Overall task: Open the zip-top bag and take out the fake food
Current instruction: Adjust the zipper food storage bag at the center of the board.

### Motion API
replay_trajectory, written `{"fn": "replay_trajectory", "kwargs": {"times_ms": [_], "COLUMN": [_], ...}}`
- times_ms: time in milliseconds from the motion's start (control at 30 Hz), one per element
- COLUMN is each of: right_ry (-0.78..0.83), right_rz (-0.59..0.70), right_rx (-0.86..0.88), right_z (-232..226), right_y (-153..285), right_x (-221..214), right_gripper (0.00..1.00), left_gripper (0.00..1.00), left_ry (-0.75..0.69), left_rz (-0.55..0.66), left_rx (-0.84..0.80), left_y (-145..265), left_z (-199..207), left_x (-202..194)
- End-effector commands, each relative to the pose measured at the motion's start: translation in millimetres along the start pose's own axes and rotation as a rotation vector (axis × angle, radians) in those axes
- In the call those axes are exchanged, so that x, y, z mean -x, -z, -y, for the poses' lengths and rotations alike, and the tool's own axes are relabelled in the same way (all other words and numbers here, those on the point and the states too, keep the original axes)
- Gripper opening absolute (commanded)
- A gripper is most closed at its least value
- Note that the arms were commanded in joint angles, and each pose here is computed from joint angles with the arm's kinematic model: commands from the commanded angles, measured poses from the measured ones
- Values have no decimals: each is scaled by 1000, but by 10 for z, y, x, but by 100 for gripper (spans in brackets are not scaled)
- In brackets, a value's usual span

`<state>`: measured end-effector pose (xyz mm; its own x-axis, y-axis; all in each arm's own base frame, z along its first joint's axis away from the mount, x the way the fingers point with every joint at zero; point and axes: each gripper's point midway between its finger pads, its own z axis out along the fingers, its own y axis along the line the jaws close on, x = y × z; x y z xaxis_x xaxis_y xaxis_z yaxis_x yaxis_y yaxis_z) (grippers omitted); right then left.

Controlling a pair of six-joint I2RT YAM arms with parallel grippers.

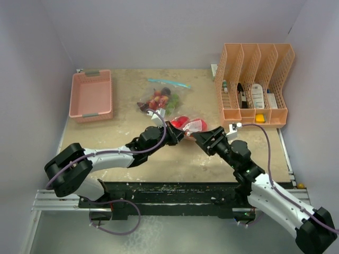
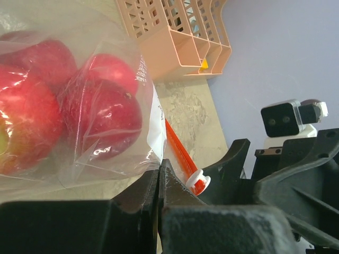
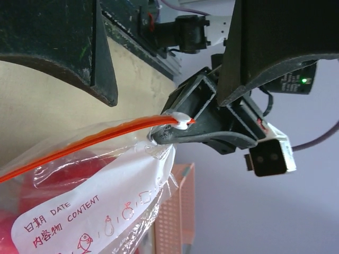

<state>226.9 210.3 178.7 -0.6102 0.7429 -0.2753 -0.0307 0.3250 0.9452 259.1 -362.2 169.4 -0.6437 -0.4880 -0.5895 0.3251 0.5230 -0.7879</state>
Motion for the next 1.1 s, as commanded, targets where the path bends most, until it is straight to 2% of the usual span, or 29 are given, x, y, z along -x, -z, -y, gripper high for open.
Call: {"fn": "replay_trajectory", "kwargs": {"times_ms": [0, 300, 400, 533, 800, 1000, 1067], "right_ry": [-140, -217, -250, -264, -261, -225, -112], "right_rz": [99, 100, 105, 94, 59, 68, 66], "right_rx": [20, -56, -59, -72, -71, -31, -28], "right_z": [-48, 185, 219, 250, 272, 157, 50], "right_y": [103, 32, -16, -100, -189, -118, -102], "right_x": [171, 133, 134, 112, 48, 84, 117], "right_gripper": [80, 65, 56, 40, 0, 0, 18], "left_gripper": [0, 0, 0, 0, 0, 0, 0], "left_ry": [-26, -98, -133, -202, -331, -407, -435], "left_rz": [57, 45, 51, 53, 14, 8, 8], "left_rx": [-44, -68, -86, -109, -194, -238, -246], "left_y": [56, 93, 140, 188, 239, 296, 301], "left_z": [156, 111, 107, 140, 245, 288, 297], "left_x": [177, 117, 116, 133, 59, 41, 44]}}
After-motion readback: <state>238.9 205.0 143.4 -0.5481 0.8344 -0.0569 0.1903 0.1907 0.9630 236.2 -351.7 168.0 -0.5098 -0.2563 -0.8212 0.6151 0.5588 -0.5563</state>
